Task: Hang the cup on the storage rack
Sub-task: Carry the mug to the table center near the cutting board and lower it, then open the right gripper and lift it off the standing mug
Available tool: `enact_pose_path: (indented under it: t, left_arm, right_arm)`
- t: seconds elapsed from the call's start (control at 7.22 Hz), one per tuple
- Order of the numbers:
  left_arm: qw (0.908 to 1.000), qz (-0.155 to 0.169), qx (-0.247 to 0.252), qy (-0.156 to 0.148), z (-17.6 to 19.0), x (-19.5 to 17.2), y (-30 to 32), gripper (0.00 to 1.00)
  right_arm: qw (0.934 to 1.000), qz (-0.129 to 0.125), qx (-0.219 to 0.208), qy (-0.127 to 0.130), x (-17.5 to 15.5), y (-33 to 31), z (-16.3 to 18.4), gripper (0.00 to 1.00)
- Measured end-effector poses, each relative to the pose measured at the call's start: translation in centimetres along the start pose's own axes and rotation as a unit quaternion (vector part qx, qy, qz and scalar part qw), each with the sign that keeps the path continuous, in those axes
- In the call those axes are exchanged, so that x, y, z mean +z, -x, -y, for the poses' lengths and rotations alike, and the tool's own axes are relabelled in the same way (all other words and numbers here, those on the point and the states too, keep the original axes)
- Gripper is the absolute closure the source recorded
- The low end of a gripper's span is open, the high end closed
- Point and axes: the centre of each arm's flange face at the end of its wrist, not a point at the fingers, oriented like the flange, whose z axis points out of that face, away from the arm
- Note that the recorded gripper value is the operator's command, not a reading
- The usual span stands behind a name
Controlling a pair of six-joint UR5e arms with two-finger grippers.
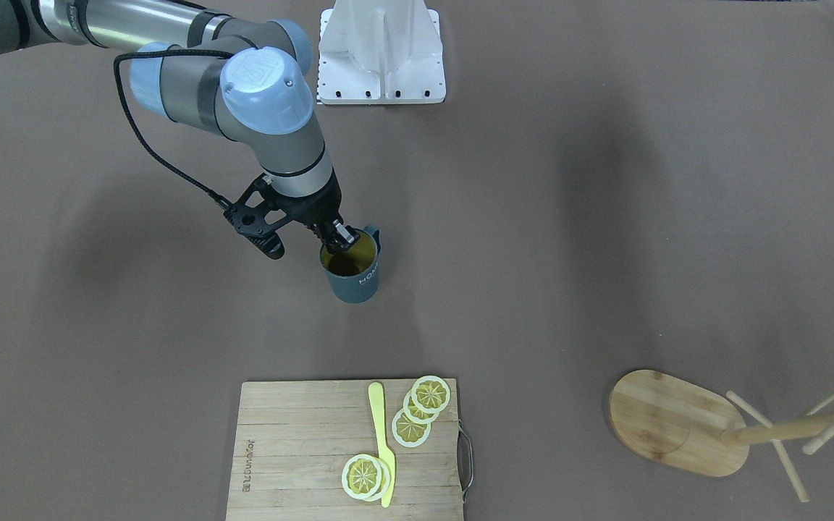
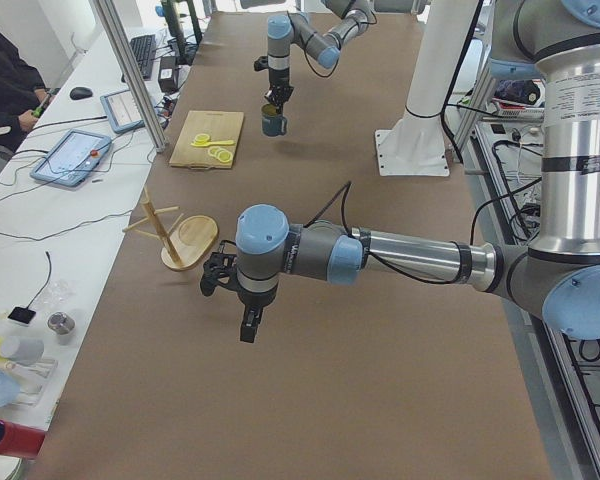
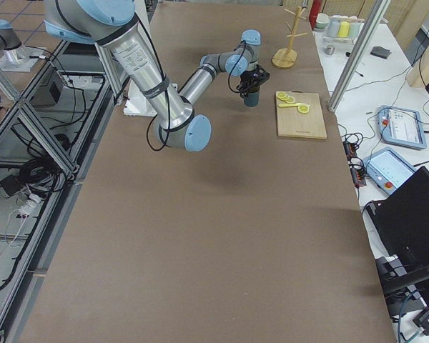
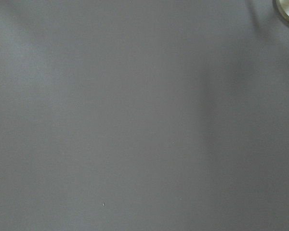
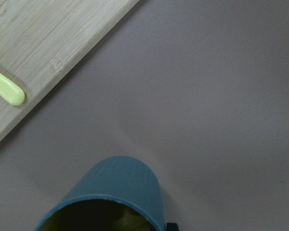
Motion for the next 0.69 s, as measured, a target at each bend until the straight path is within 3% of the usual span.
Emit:
enact_pose_path:
  t: [0.28,0.55,0.69]
  left_arm:
    - [1.0,0.0,0.0,0.001,0.0,0.1,0.1,0.01]
    - [1.0,0.0,0.001,-0.001,0.3,0.0,0.0,0.01]
    - [1.0,0.0,0.002,-0.001,0.4,-0.1,0.0,0.01]
  right_arm:
    - [0.9995,0.005,0.028,0.01,1.6,0.8,-1.3,1.0]
    - [0.9993,0.007,0.031,0.019,2.4,0.7,-2.6,1.0]
    - [0.9993,0.01,0.028,0.023,2.7,0.7,-3.0,0.47]
